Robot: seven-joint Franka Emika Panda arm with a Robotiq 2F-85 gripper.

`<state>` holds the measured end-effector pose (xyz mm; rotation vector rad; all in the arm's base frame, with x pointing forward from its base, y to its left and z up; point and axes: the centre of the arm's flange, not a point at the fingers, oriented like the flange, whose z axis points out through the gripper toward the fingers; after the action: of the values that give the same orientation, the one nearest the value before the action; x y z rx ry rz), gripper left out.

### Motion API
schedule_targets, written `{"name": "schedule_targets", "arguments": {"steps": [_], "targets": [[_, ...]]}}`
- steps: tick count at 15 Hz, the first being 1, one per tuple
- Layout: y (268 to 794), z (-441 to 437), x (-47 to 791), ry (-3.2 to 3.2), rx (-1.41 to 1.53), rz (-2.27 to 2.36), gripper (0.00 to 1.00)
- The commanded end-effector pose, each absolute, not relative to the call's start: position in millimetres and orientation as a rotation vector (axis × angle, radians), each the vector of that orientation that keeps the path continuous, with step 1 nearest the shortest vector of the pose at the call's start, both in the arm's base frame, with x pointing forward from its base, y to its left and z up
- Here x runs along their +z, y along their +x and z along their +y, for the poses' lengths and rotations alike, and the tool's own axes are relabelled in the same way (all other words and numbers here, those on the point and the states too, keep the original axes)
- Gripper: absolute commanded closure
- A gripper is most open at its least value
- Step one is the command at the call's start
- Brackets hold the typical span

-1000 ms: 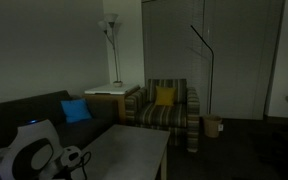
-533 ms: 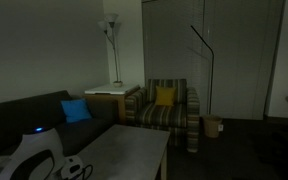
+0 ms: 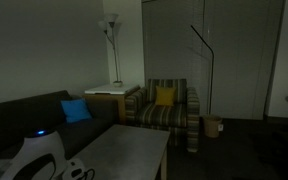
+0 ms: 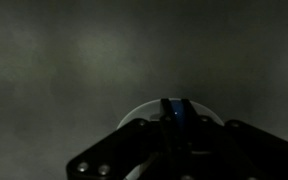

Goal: Lift the blue cup and position it on the plate

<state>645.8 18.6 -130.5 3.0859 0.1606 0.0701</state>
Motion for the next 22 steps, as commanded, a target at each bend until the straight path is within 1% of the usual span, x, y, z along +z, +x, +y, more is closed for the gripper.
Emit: {"name": "schedule_targets", "arguments": {"steps": [1,14,22], "targets": [[638,9,-127,3.11,0.09,0.13,0.97],[663,25,-140,3.191,0.182,0.135,0.97],[667,22,-137,3.159,0.166,0.135,0.97]]}}
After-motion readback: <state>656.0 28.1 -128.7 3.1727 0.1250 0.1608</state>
